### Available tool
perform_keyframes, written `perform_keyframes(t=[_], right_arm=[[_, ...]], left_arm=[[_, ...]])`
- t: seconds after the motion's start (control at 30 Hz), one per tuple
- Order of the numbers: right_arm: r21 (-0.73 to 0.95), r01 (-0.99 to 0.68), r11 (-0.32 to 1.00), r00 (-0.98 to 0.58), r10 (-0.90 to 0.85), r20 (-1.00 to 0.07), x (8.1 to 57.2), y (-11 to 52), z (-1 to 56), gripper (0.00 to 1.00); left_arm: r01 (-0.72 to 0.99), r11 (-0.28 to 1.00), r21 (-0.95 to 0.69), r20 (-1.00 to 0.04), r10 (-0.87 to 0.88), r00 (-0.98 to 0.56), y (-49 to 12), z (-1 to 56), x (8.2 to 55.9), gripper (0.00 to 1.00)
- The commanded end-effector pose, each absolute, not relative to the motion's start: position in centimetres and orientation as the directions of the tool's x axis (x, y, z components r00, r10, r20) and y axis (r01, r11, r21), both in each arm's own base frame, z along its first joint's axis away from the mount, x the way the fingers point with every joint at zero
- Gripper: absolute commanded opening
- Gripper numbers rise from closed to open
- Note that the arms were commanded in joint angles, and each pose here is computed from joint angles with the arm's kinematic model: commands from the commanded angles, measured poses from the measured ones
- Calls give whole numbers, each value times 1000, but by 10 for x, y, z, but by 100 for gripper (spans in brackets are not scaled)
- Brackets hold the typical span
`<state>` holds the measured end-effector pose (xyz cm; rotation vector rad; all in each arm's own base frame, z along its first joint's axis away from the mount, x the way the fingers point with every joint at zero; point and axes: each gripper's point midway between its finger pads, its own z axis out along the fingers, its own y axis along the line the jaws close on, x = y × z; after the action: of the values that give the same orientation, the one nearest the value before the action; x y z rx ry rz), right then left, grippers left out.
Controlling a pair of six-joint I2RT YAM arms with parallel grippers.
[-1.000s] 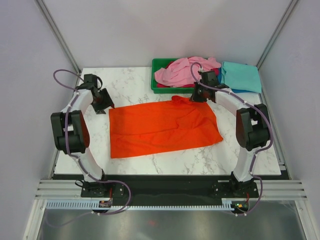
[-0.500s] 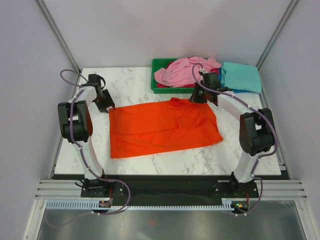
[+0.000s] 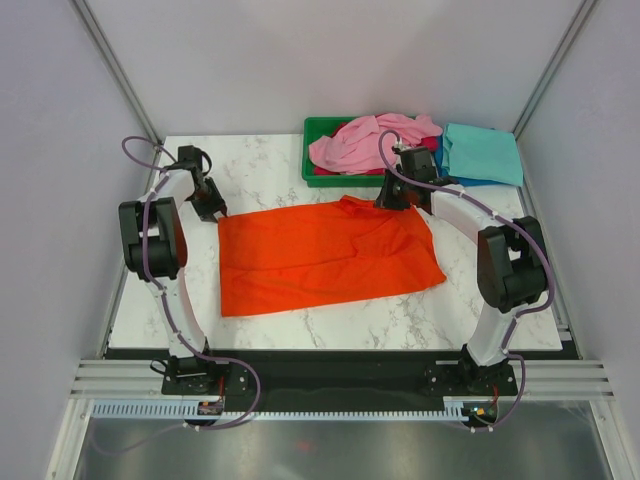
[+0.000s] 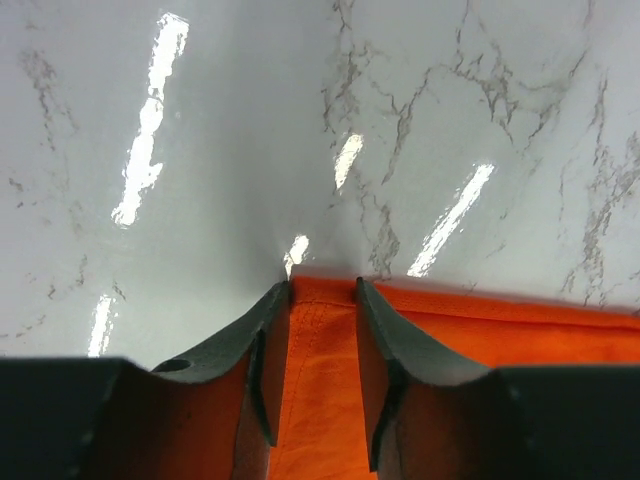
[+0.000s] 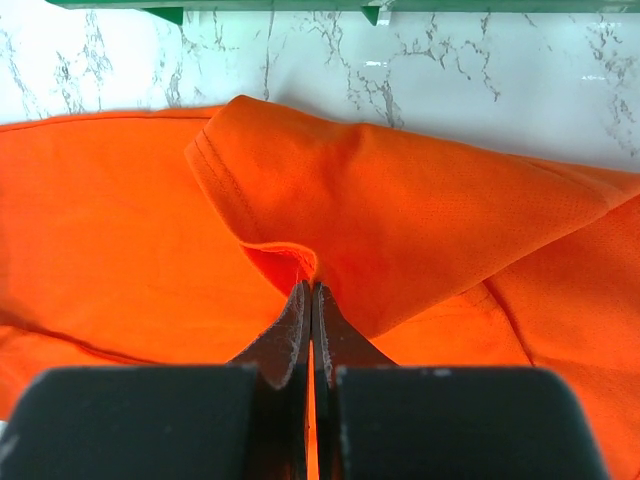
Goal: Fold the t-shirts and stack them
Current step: Fold the tshirt
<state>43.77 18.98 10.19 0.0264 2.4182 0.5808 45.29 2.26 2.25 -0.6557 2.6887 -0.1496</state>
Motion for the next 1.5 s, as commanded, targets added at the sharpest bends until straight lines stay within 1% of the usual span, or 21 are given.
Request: perform_keyframes(t=[0.0, 0.03, 0.1, 0.13, 0.17, 0.37, 0.53, 0.6, 0.63, 0.7, 0.8, 0.83, 0.87, 0.9, 0.93, 0.97, 1.23, 1.47], right_arm=[[415, -156, 896, -751, 165, -639, 441, 192, 125, 0], [412, -156, 898, -750, 164, -640, 442, 191, 125, 0], [409, -153, 900, -752, 162, -639, 441, 191, 123, 0], [404, -153, 902, -754, 158, -637, 440, 191, 121, 0], [403, -153, 902, -754, 158, -638, 441, 190, 121, 0], [392, -145, 908, -745, 160, -647, 441, 187, 123, 0], [385, -148, 911, -708, 175, -685, 439, 182, 148, 0], [384, -151, 911, -701, 175, -691, 434, 180, 155, 0], [387, -155, 909, -699, 176, -693, 432, 180, 159, 0], [388, -152, 909, -695, 180, -696, 426, 177, 163, 0], [373, -136, 918, -687, 184, -703, 418, 170, 166, 0], [364, -125, 923, -684, 186, -705, 415, 167, 166, 0], [356, -118, 927, -682, 185, -708, 414, 163, 166, 0], [348, -112, 931, -683, 182, -708, 408, 160, 166, 0], [332, -104, 937, -678, 178, -713, 407, 155, 165, 0], [328, -101, 939, -675, 178, -716, 404, 152, 166, 0], [317, -41, 947, -663, 212, -718, 376, 131, 165, 0], [327, -8, 945, -684, 234, -691, 350, 124, 148, 0]], left_arm=[[-420, 888, -185, -350, -459, -816, 28, 20, 466, 38], [-421, 887, -190, -347, -462, -816, 27, 20, 465, 29], [-421, 887, -192, -348, -462, -816, 26, 20, 466, 20], [-422, 885, -195, -346, -465, -815, 26, 20, 466, 10], [-418, 887, -198, -347, -462, -816, 25, 21, 466, 2], [-400, 890, -219, -355, -455, -817, 20, 30, 468, 2], [-385, 904, -185, -412, -427, -805, 17, 62, 463, 2], [-390, 905, -171, -412, -425, -806, 16, 66, 454, 2], [-389, 902, -188, -429, -432, -793, 15, 79, 451, 2], [-414, 887, -205, -407, -461, -788, 10, 77, 437, 2], [-416, 882, -223, -424, -471, -773, 5, 86, 426, 2], [-418, 885, -206, -418, -466, -780, 3, 79, 418, 2], [-416, 885, -208, -439, -464, -769, 3, 88, 415, 2], [-415, 886, -205, -428, -462, -777, 0, 84, 408, 2], [-432, 886, -170, -453, -459, -764, 7, 86, 406, 2], [-432, 885, -170, -470, -459, -754, 8, 94, 404, 2], [-481, 873, -76, -536, -442, -719, 27, 103, 381, 2], [-481, 873, -77, -543, -441, -714, 21, 105, 374, 2]])
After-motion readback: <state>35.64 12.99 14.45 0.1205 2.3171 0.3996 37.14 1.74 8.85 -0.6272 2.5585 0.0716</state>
